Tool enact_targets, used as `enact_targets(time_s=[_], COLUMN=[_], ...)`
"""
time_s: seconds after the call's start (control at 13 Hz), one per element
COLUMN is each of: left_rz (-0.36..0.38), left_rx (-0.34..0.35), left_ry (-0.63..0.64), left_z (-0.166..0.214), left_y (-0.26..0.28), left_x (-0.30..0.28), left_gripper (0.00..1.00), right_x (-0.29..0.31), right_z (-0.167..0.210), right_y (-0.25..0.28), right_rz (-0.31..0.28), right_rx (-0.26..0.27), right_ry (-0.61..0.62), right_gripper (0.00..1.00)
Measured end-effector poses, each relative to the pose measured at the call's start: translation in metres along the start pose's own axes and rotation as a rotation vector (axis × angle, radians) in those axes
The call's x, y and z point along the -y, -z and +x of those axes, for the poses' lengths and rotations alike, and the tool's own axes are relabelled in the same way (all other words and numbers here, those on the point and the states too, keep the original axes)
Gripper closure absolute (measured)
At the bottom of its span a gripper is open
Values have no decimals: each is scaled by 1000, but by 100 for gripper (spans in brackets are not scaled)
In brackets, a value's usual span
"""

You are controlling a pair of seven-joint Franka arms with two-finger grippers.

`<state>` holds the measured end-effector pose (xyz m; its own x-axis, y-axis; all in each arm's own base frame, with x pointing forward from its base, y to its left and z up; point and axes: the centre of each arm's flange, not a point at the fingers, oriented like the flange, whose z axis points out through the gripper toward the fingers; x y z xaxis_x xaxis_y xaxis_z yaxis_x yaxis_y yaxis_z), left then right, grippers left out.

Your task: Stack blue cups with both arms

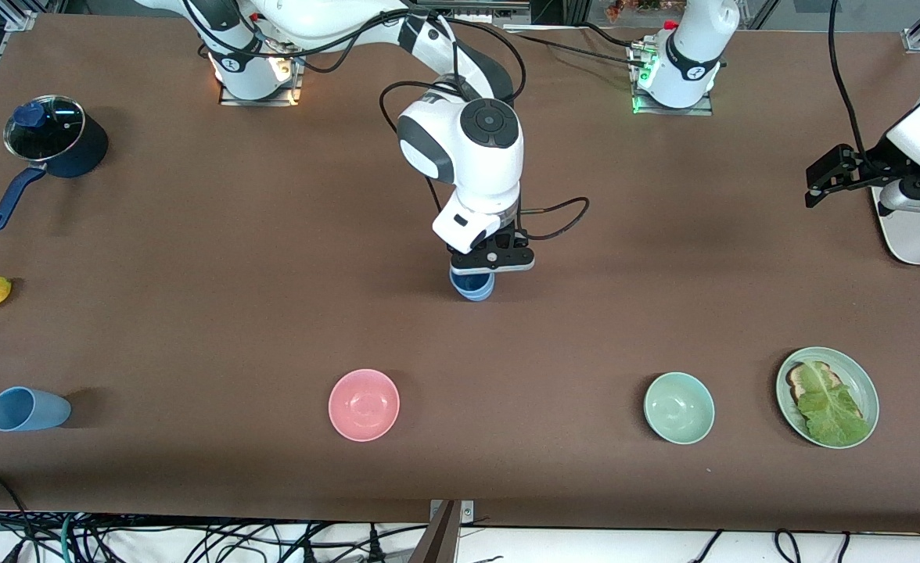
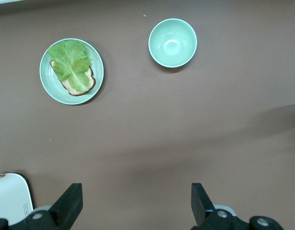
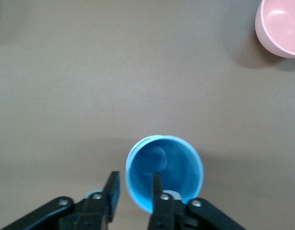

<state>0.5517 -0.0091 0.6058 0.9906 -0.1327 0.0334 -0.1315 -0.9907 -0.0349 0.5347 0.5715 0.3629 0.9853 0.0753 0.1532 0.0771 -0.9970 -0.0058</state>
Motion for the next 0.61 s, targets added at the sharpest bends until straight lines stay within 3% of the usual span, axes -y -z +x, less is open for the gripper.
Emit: enact_targets(time_s=[0.23, 0.38, 0.61], left_rz=[4, 5, 5], left_rx=[1, 1, 1], left_ry=[-12, -21, -23], left_z=[1, 1, 1], left_y=[0, 0, 0], left_x=[-9, -14, -15], left_gripper=[0, 0, 0], right_x=[-14, -41, -87], right_z=[5, 24, 54], right_y=[15, 39, 62], right_rz=[-48, -36, -24], right_rx=[41, 62, 77], right_ry=[13, 8, -12], right_gripper=[24, 1, 0])
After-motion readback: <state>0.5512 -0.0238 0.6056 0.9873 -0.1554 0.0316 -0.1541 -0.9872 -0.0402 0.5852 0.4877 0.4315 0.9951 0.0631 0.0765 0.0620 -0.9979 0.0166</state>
